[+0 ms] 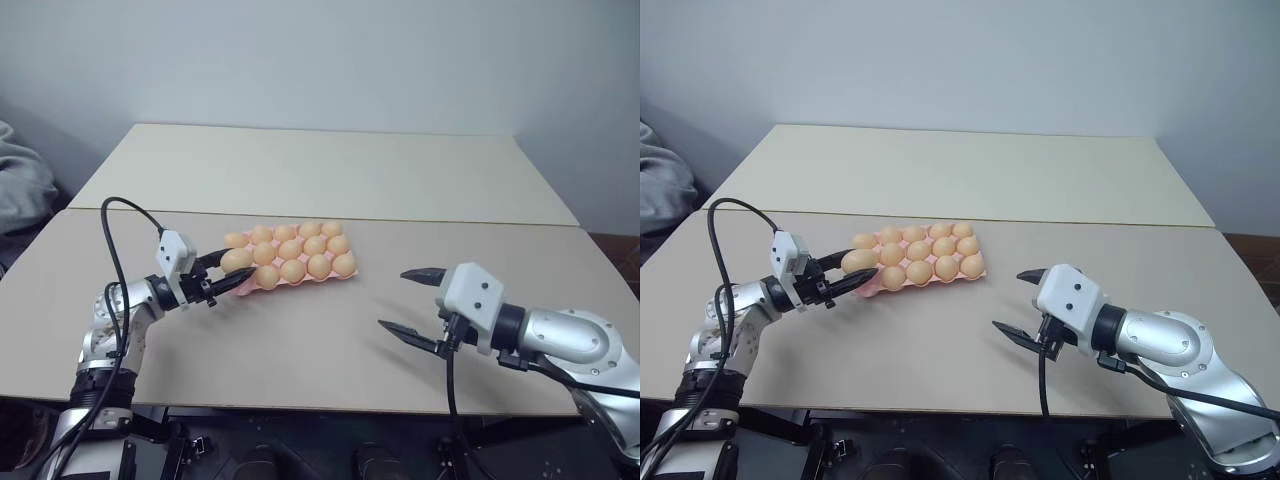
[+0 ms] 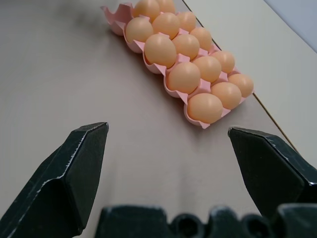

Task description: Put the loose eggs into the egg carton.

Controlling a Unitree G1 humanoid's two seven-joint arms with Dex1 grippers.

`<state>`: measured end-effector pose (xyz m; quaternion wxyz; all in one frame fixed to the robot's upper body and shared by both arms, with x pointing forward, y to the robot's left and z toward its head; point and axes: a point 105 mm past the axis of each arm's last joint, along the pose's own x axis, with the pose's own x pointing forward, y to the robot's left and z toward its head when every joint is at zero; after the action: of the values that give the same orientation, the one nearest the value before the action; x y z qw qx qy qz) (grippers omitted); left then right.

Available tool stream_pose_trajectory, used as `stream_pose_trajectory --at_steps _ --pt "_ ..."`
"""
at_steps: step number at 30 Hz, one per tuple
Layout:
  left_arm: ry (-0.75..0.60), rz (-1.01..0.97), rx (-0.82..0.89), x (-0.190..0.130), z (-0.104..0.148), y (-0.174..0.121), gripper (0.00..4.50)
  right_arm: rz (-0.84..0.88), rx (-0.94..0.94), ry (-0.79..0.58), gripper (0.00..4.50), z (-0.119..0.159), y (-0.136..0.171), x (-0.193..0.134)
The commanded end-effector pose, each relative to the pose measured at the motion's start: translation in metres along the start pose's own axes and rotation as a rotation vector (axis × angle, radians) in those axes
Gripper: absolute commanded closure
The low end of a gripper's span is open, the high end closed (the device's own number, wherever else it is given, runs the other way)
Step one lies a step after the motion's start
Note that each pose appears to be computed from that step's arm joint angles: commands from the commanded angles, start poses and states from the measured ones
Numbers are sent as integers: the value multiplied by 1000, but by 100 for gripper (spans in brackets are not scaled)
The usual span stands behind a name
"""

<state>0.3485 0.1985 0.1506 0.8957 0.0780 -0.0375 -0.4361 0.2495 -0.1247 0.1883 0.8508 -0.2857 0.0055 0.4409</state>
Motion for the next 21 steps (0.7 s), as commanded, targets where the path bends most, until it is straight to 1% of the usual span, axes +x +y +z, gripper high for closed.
stream_pose_trajectory --at_steps 1,2,3,6,7,10,15,18,21 --pt "-8 -17 55 1 7 1 154 -38 -43 -18 0 11 -3 -6" --pt "-10 -26 52 0 8 1 136 -41 -43 -18 0 11 -3 -6" --pt "-15 -33 52 -1 8 0 108 -42 -43 -18 0 11 -3 -7" --pt "-24 -9 64 -3 11 2 12 -45 -43 -16 0 11 -3 -7" --pt "-26 -1 66 -3 11 3 5 -46 -43 -15 0 10 -4 -7" --pt "-54 17 71 -4 16 5 5 -44 -44 -14 0 10 -4 -7" --pt "-44 13 85 -15 18 1 5 -38 -48 -17 0 11 -4 -6" --pt "-33 -2 91 -33 24 -4 5 -34 -52 -22 0 12 -4 -7" --pt "-8 -27 97 -58 33 -13 5 -25 -56 -27 0 14 -4 -8"
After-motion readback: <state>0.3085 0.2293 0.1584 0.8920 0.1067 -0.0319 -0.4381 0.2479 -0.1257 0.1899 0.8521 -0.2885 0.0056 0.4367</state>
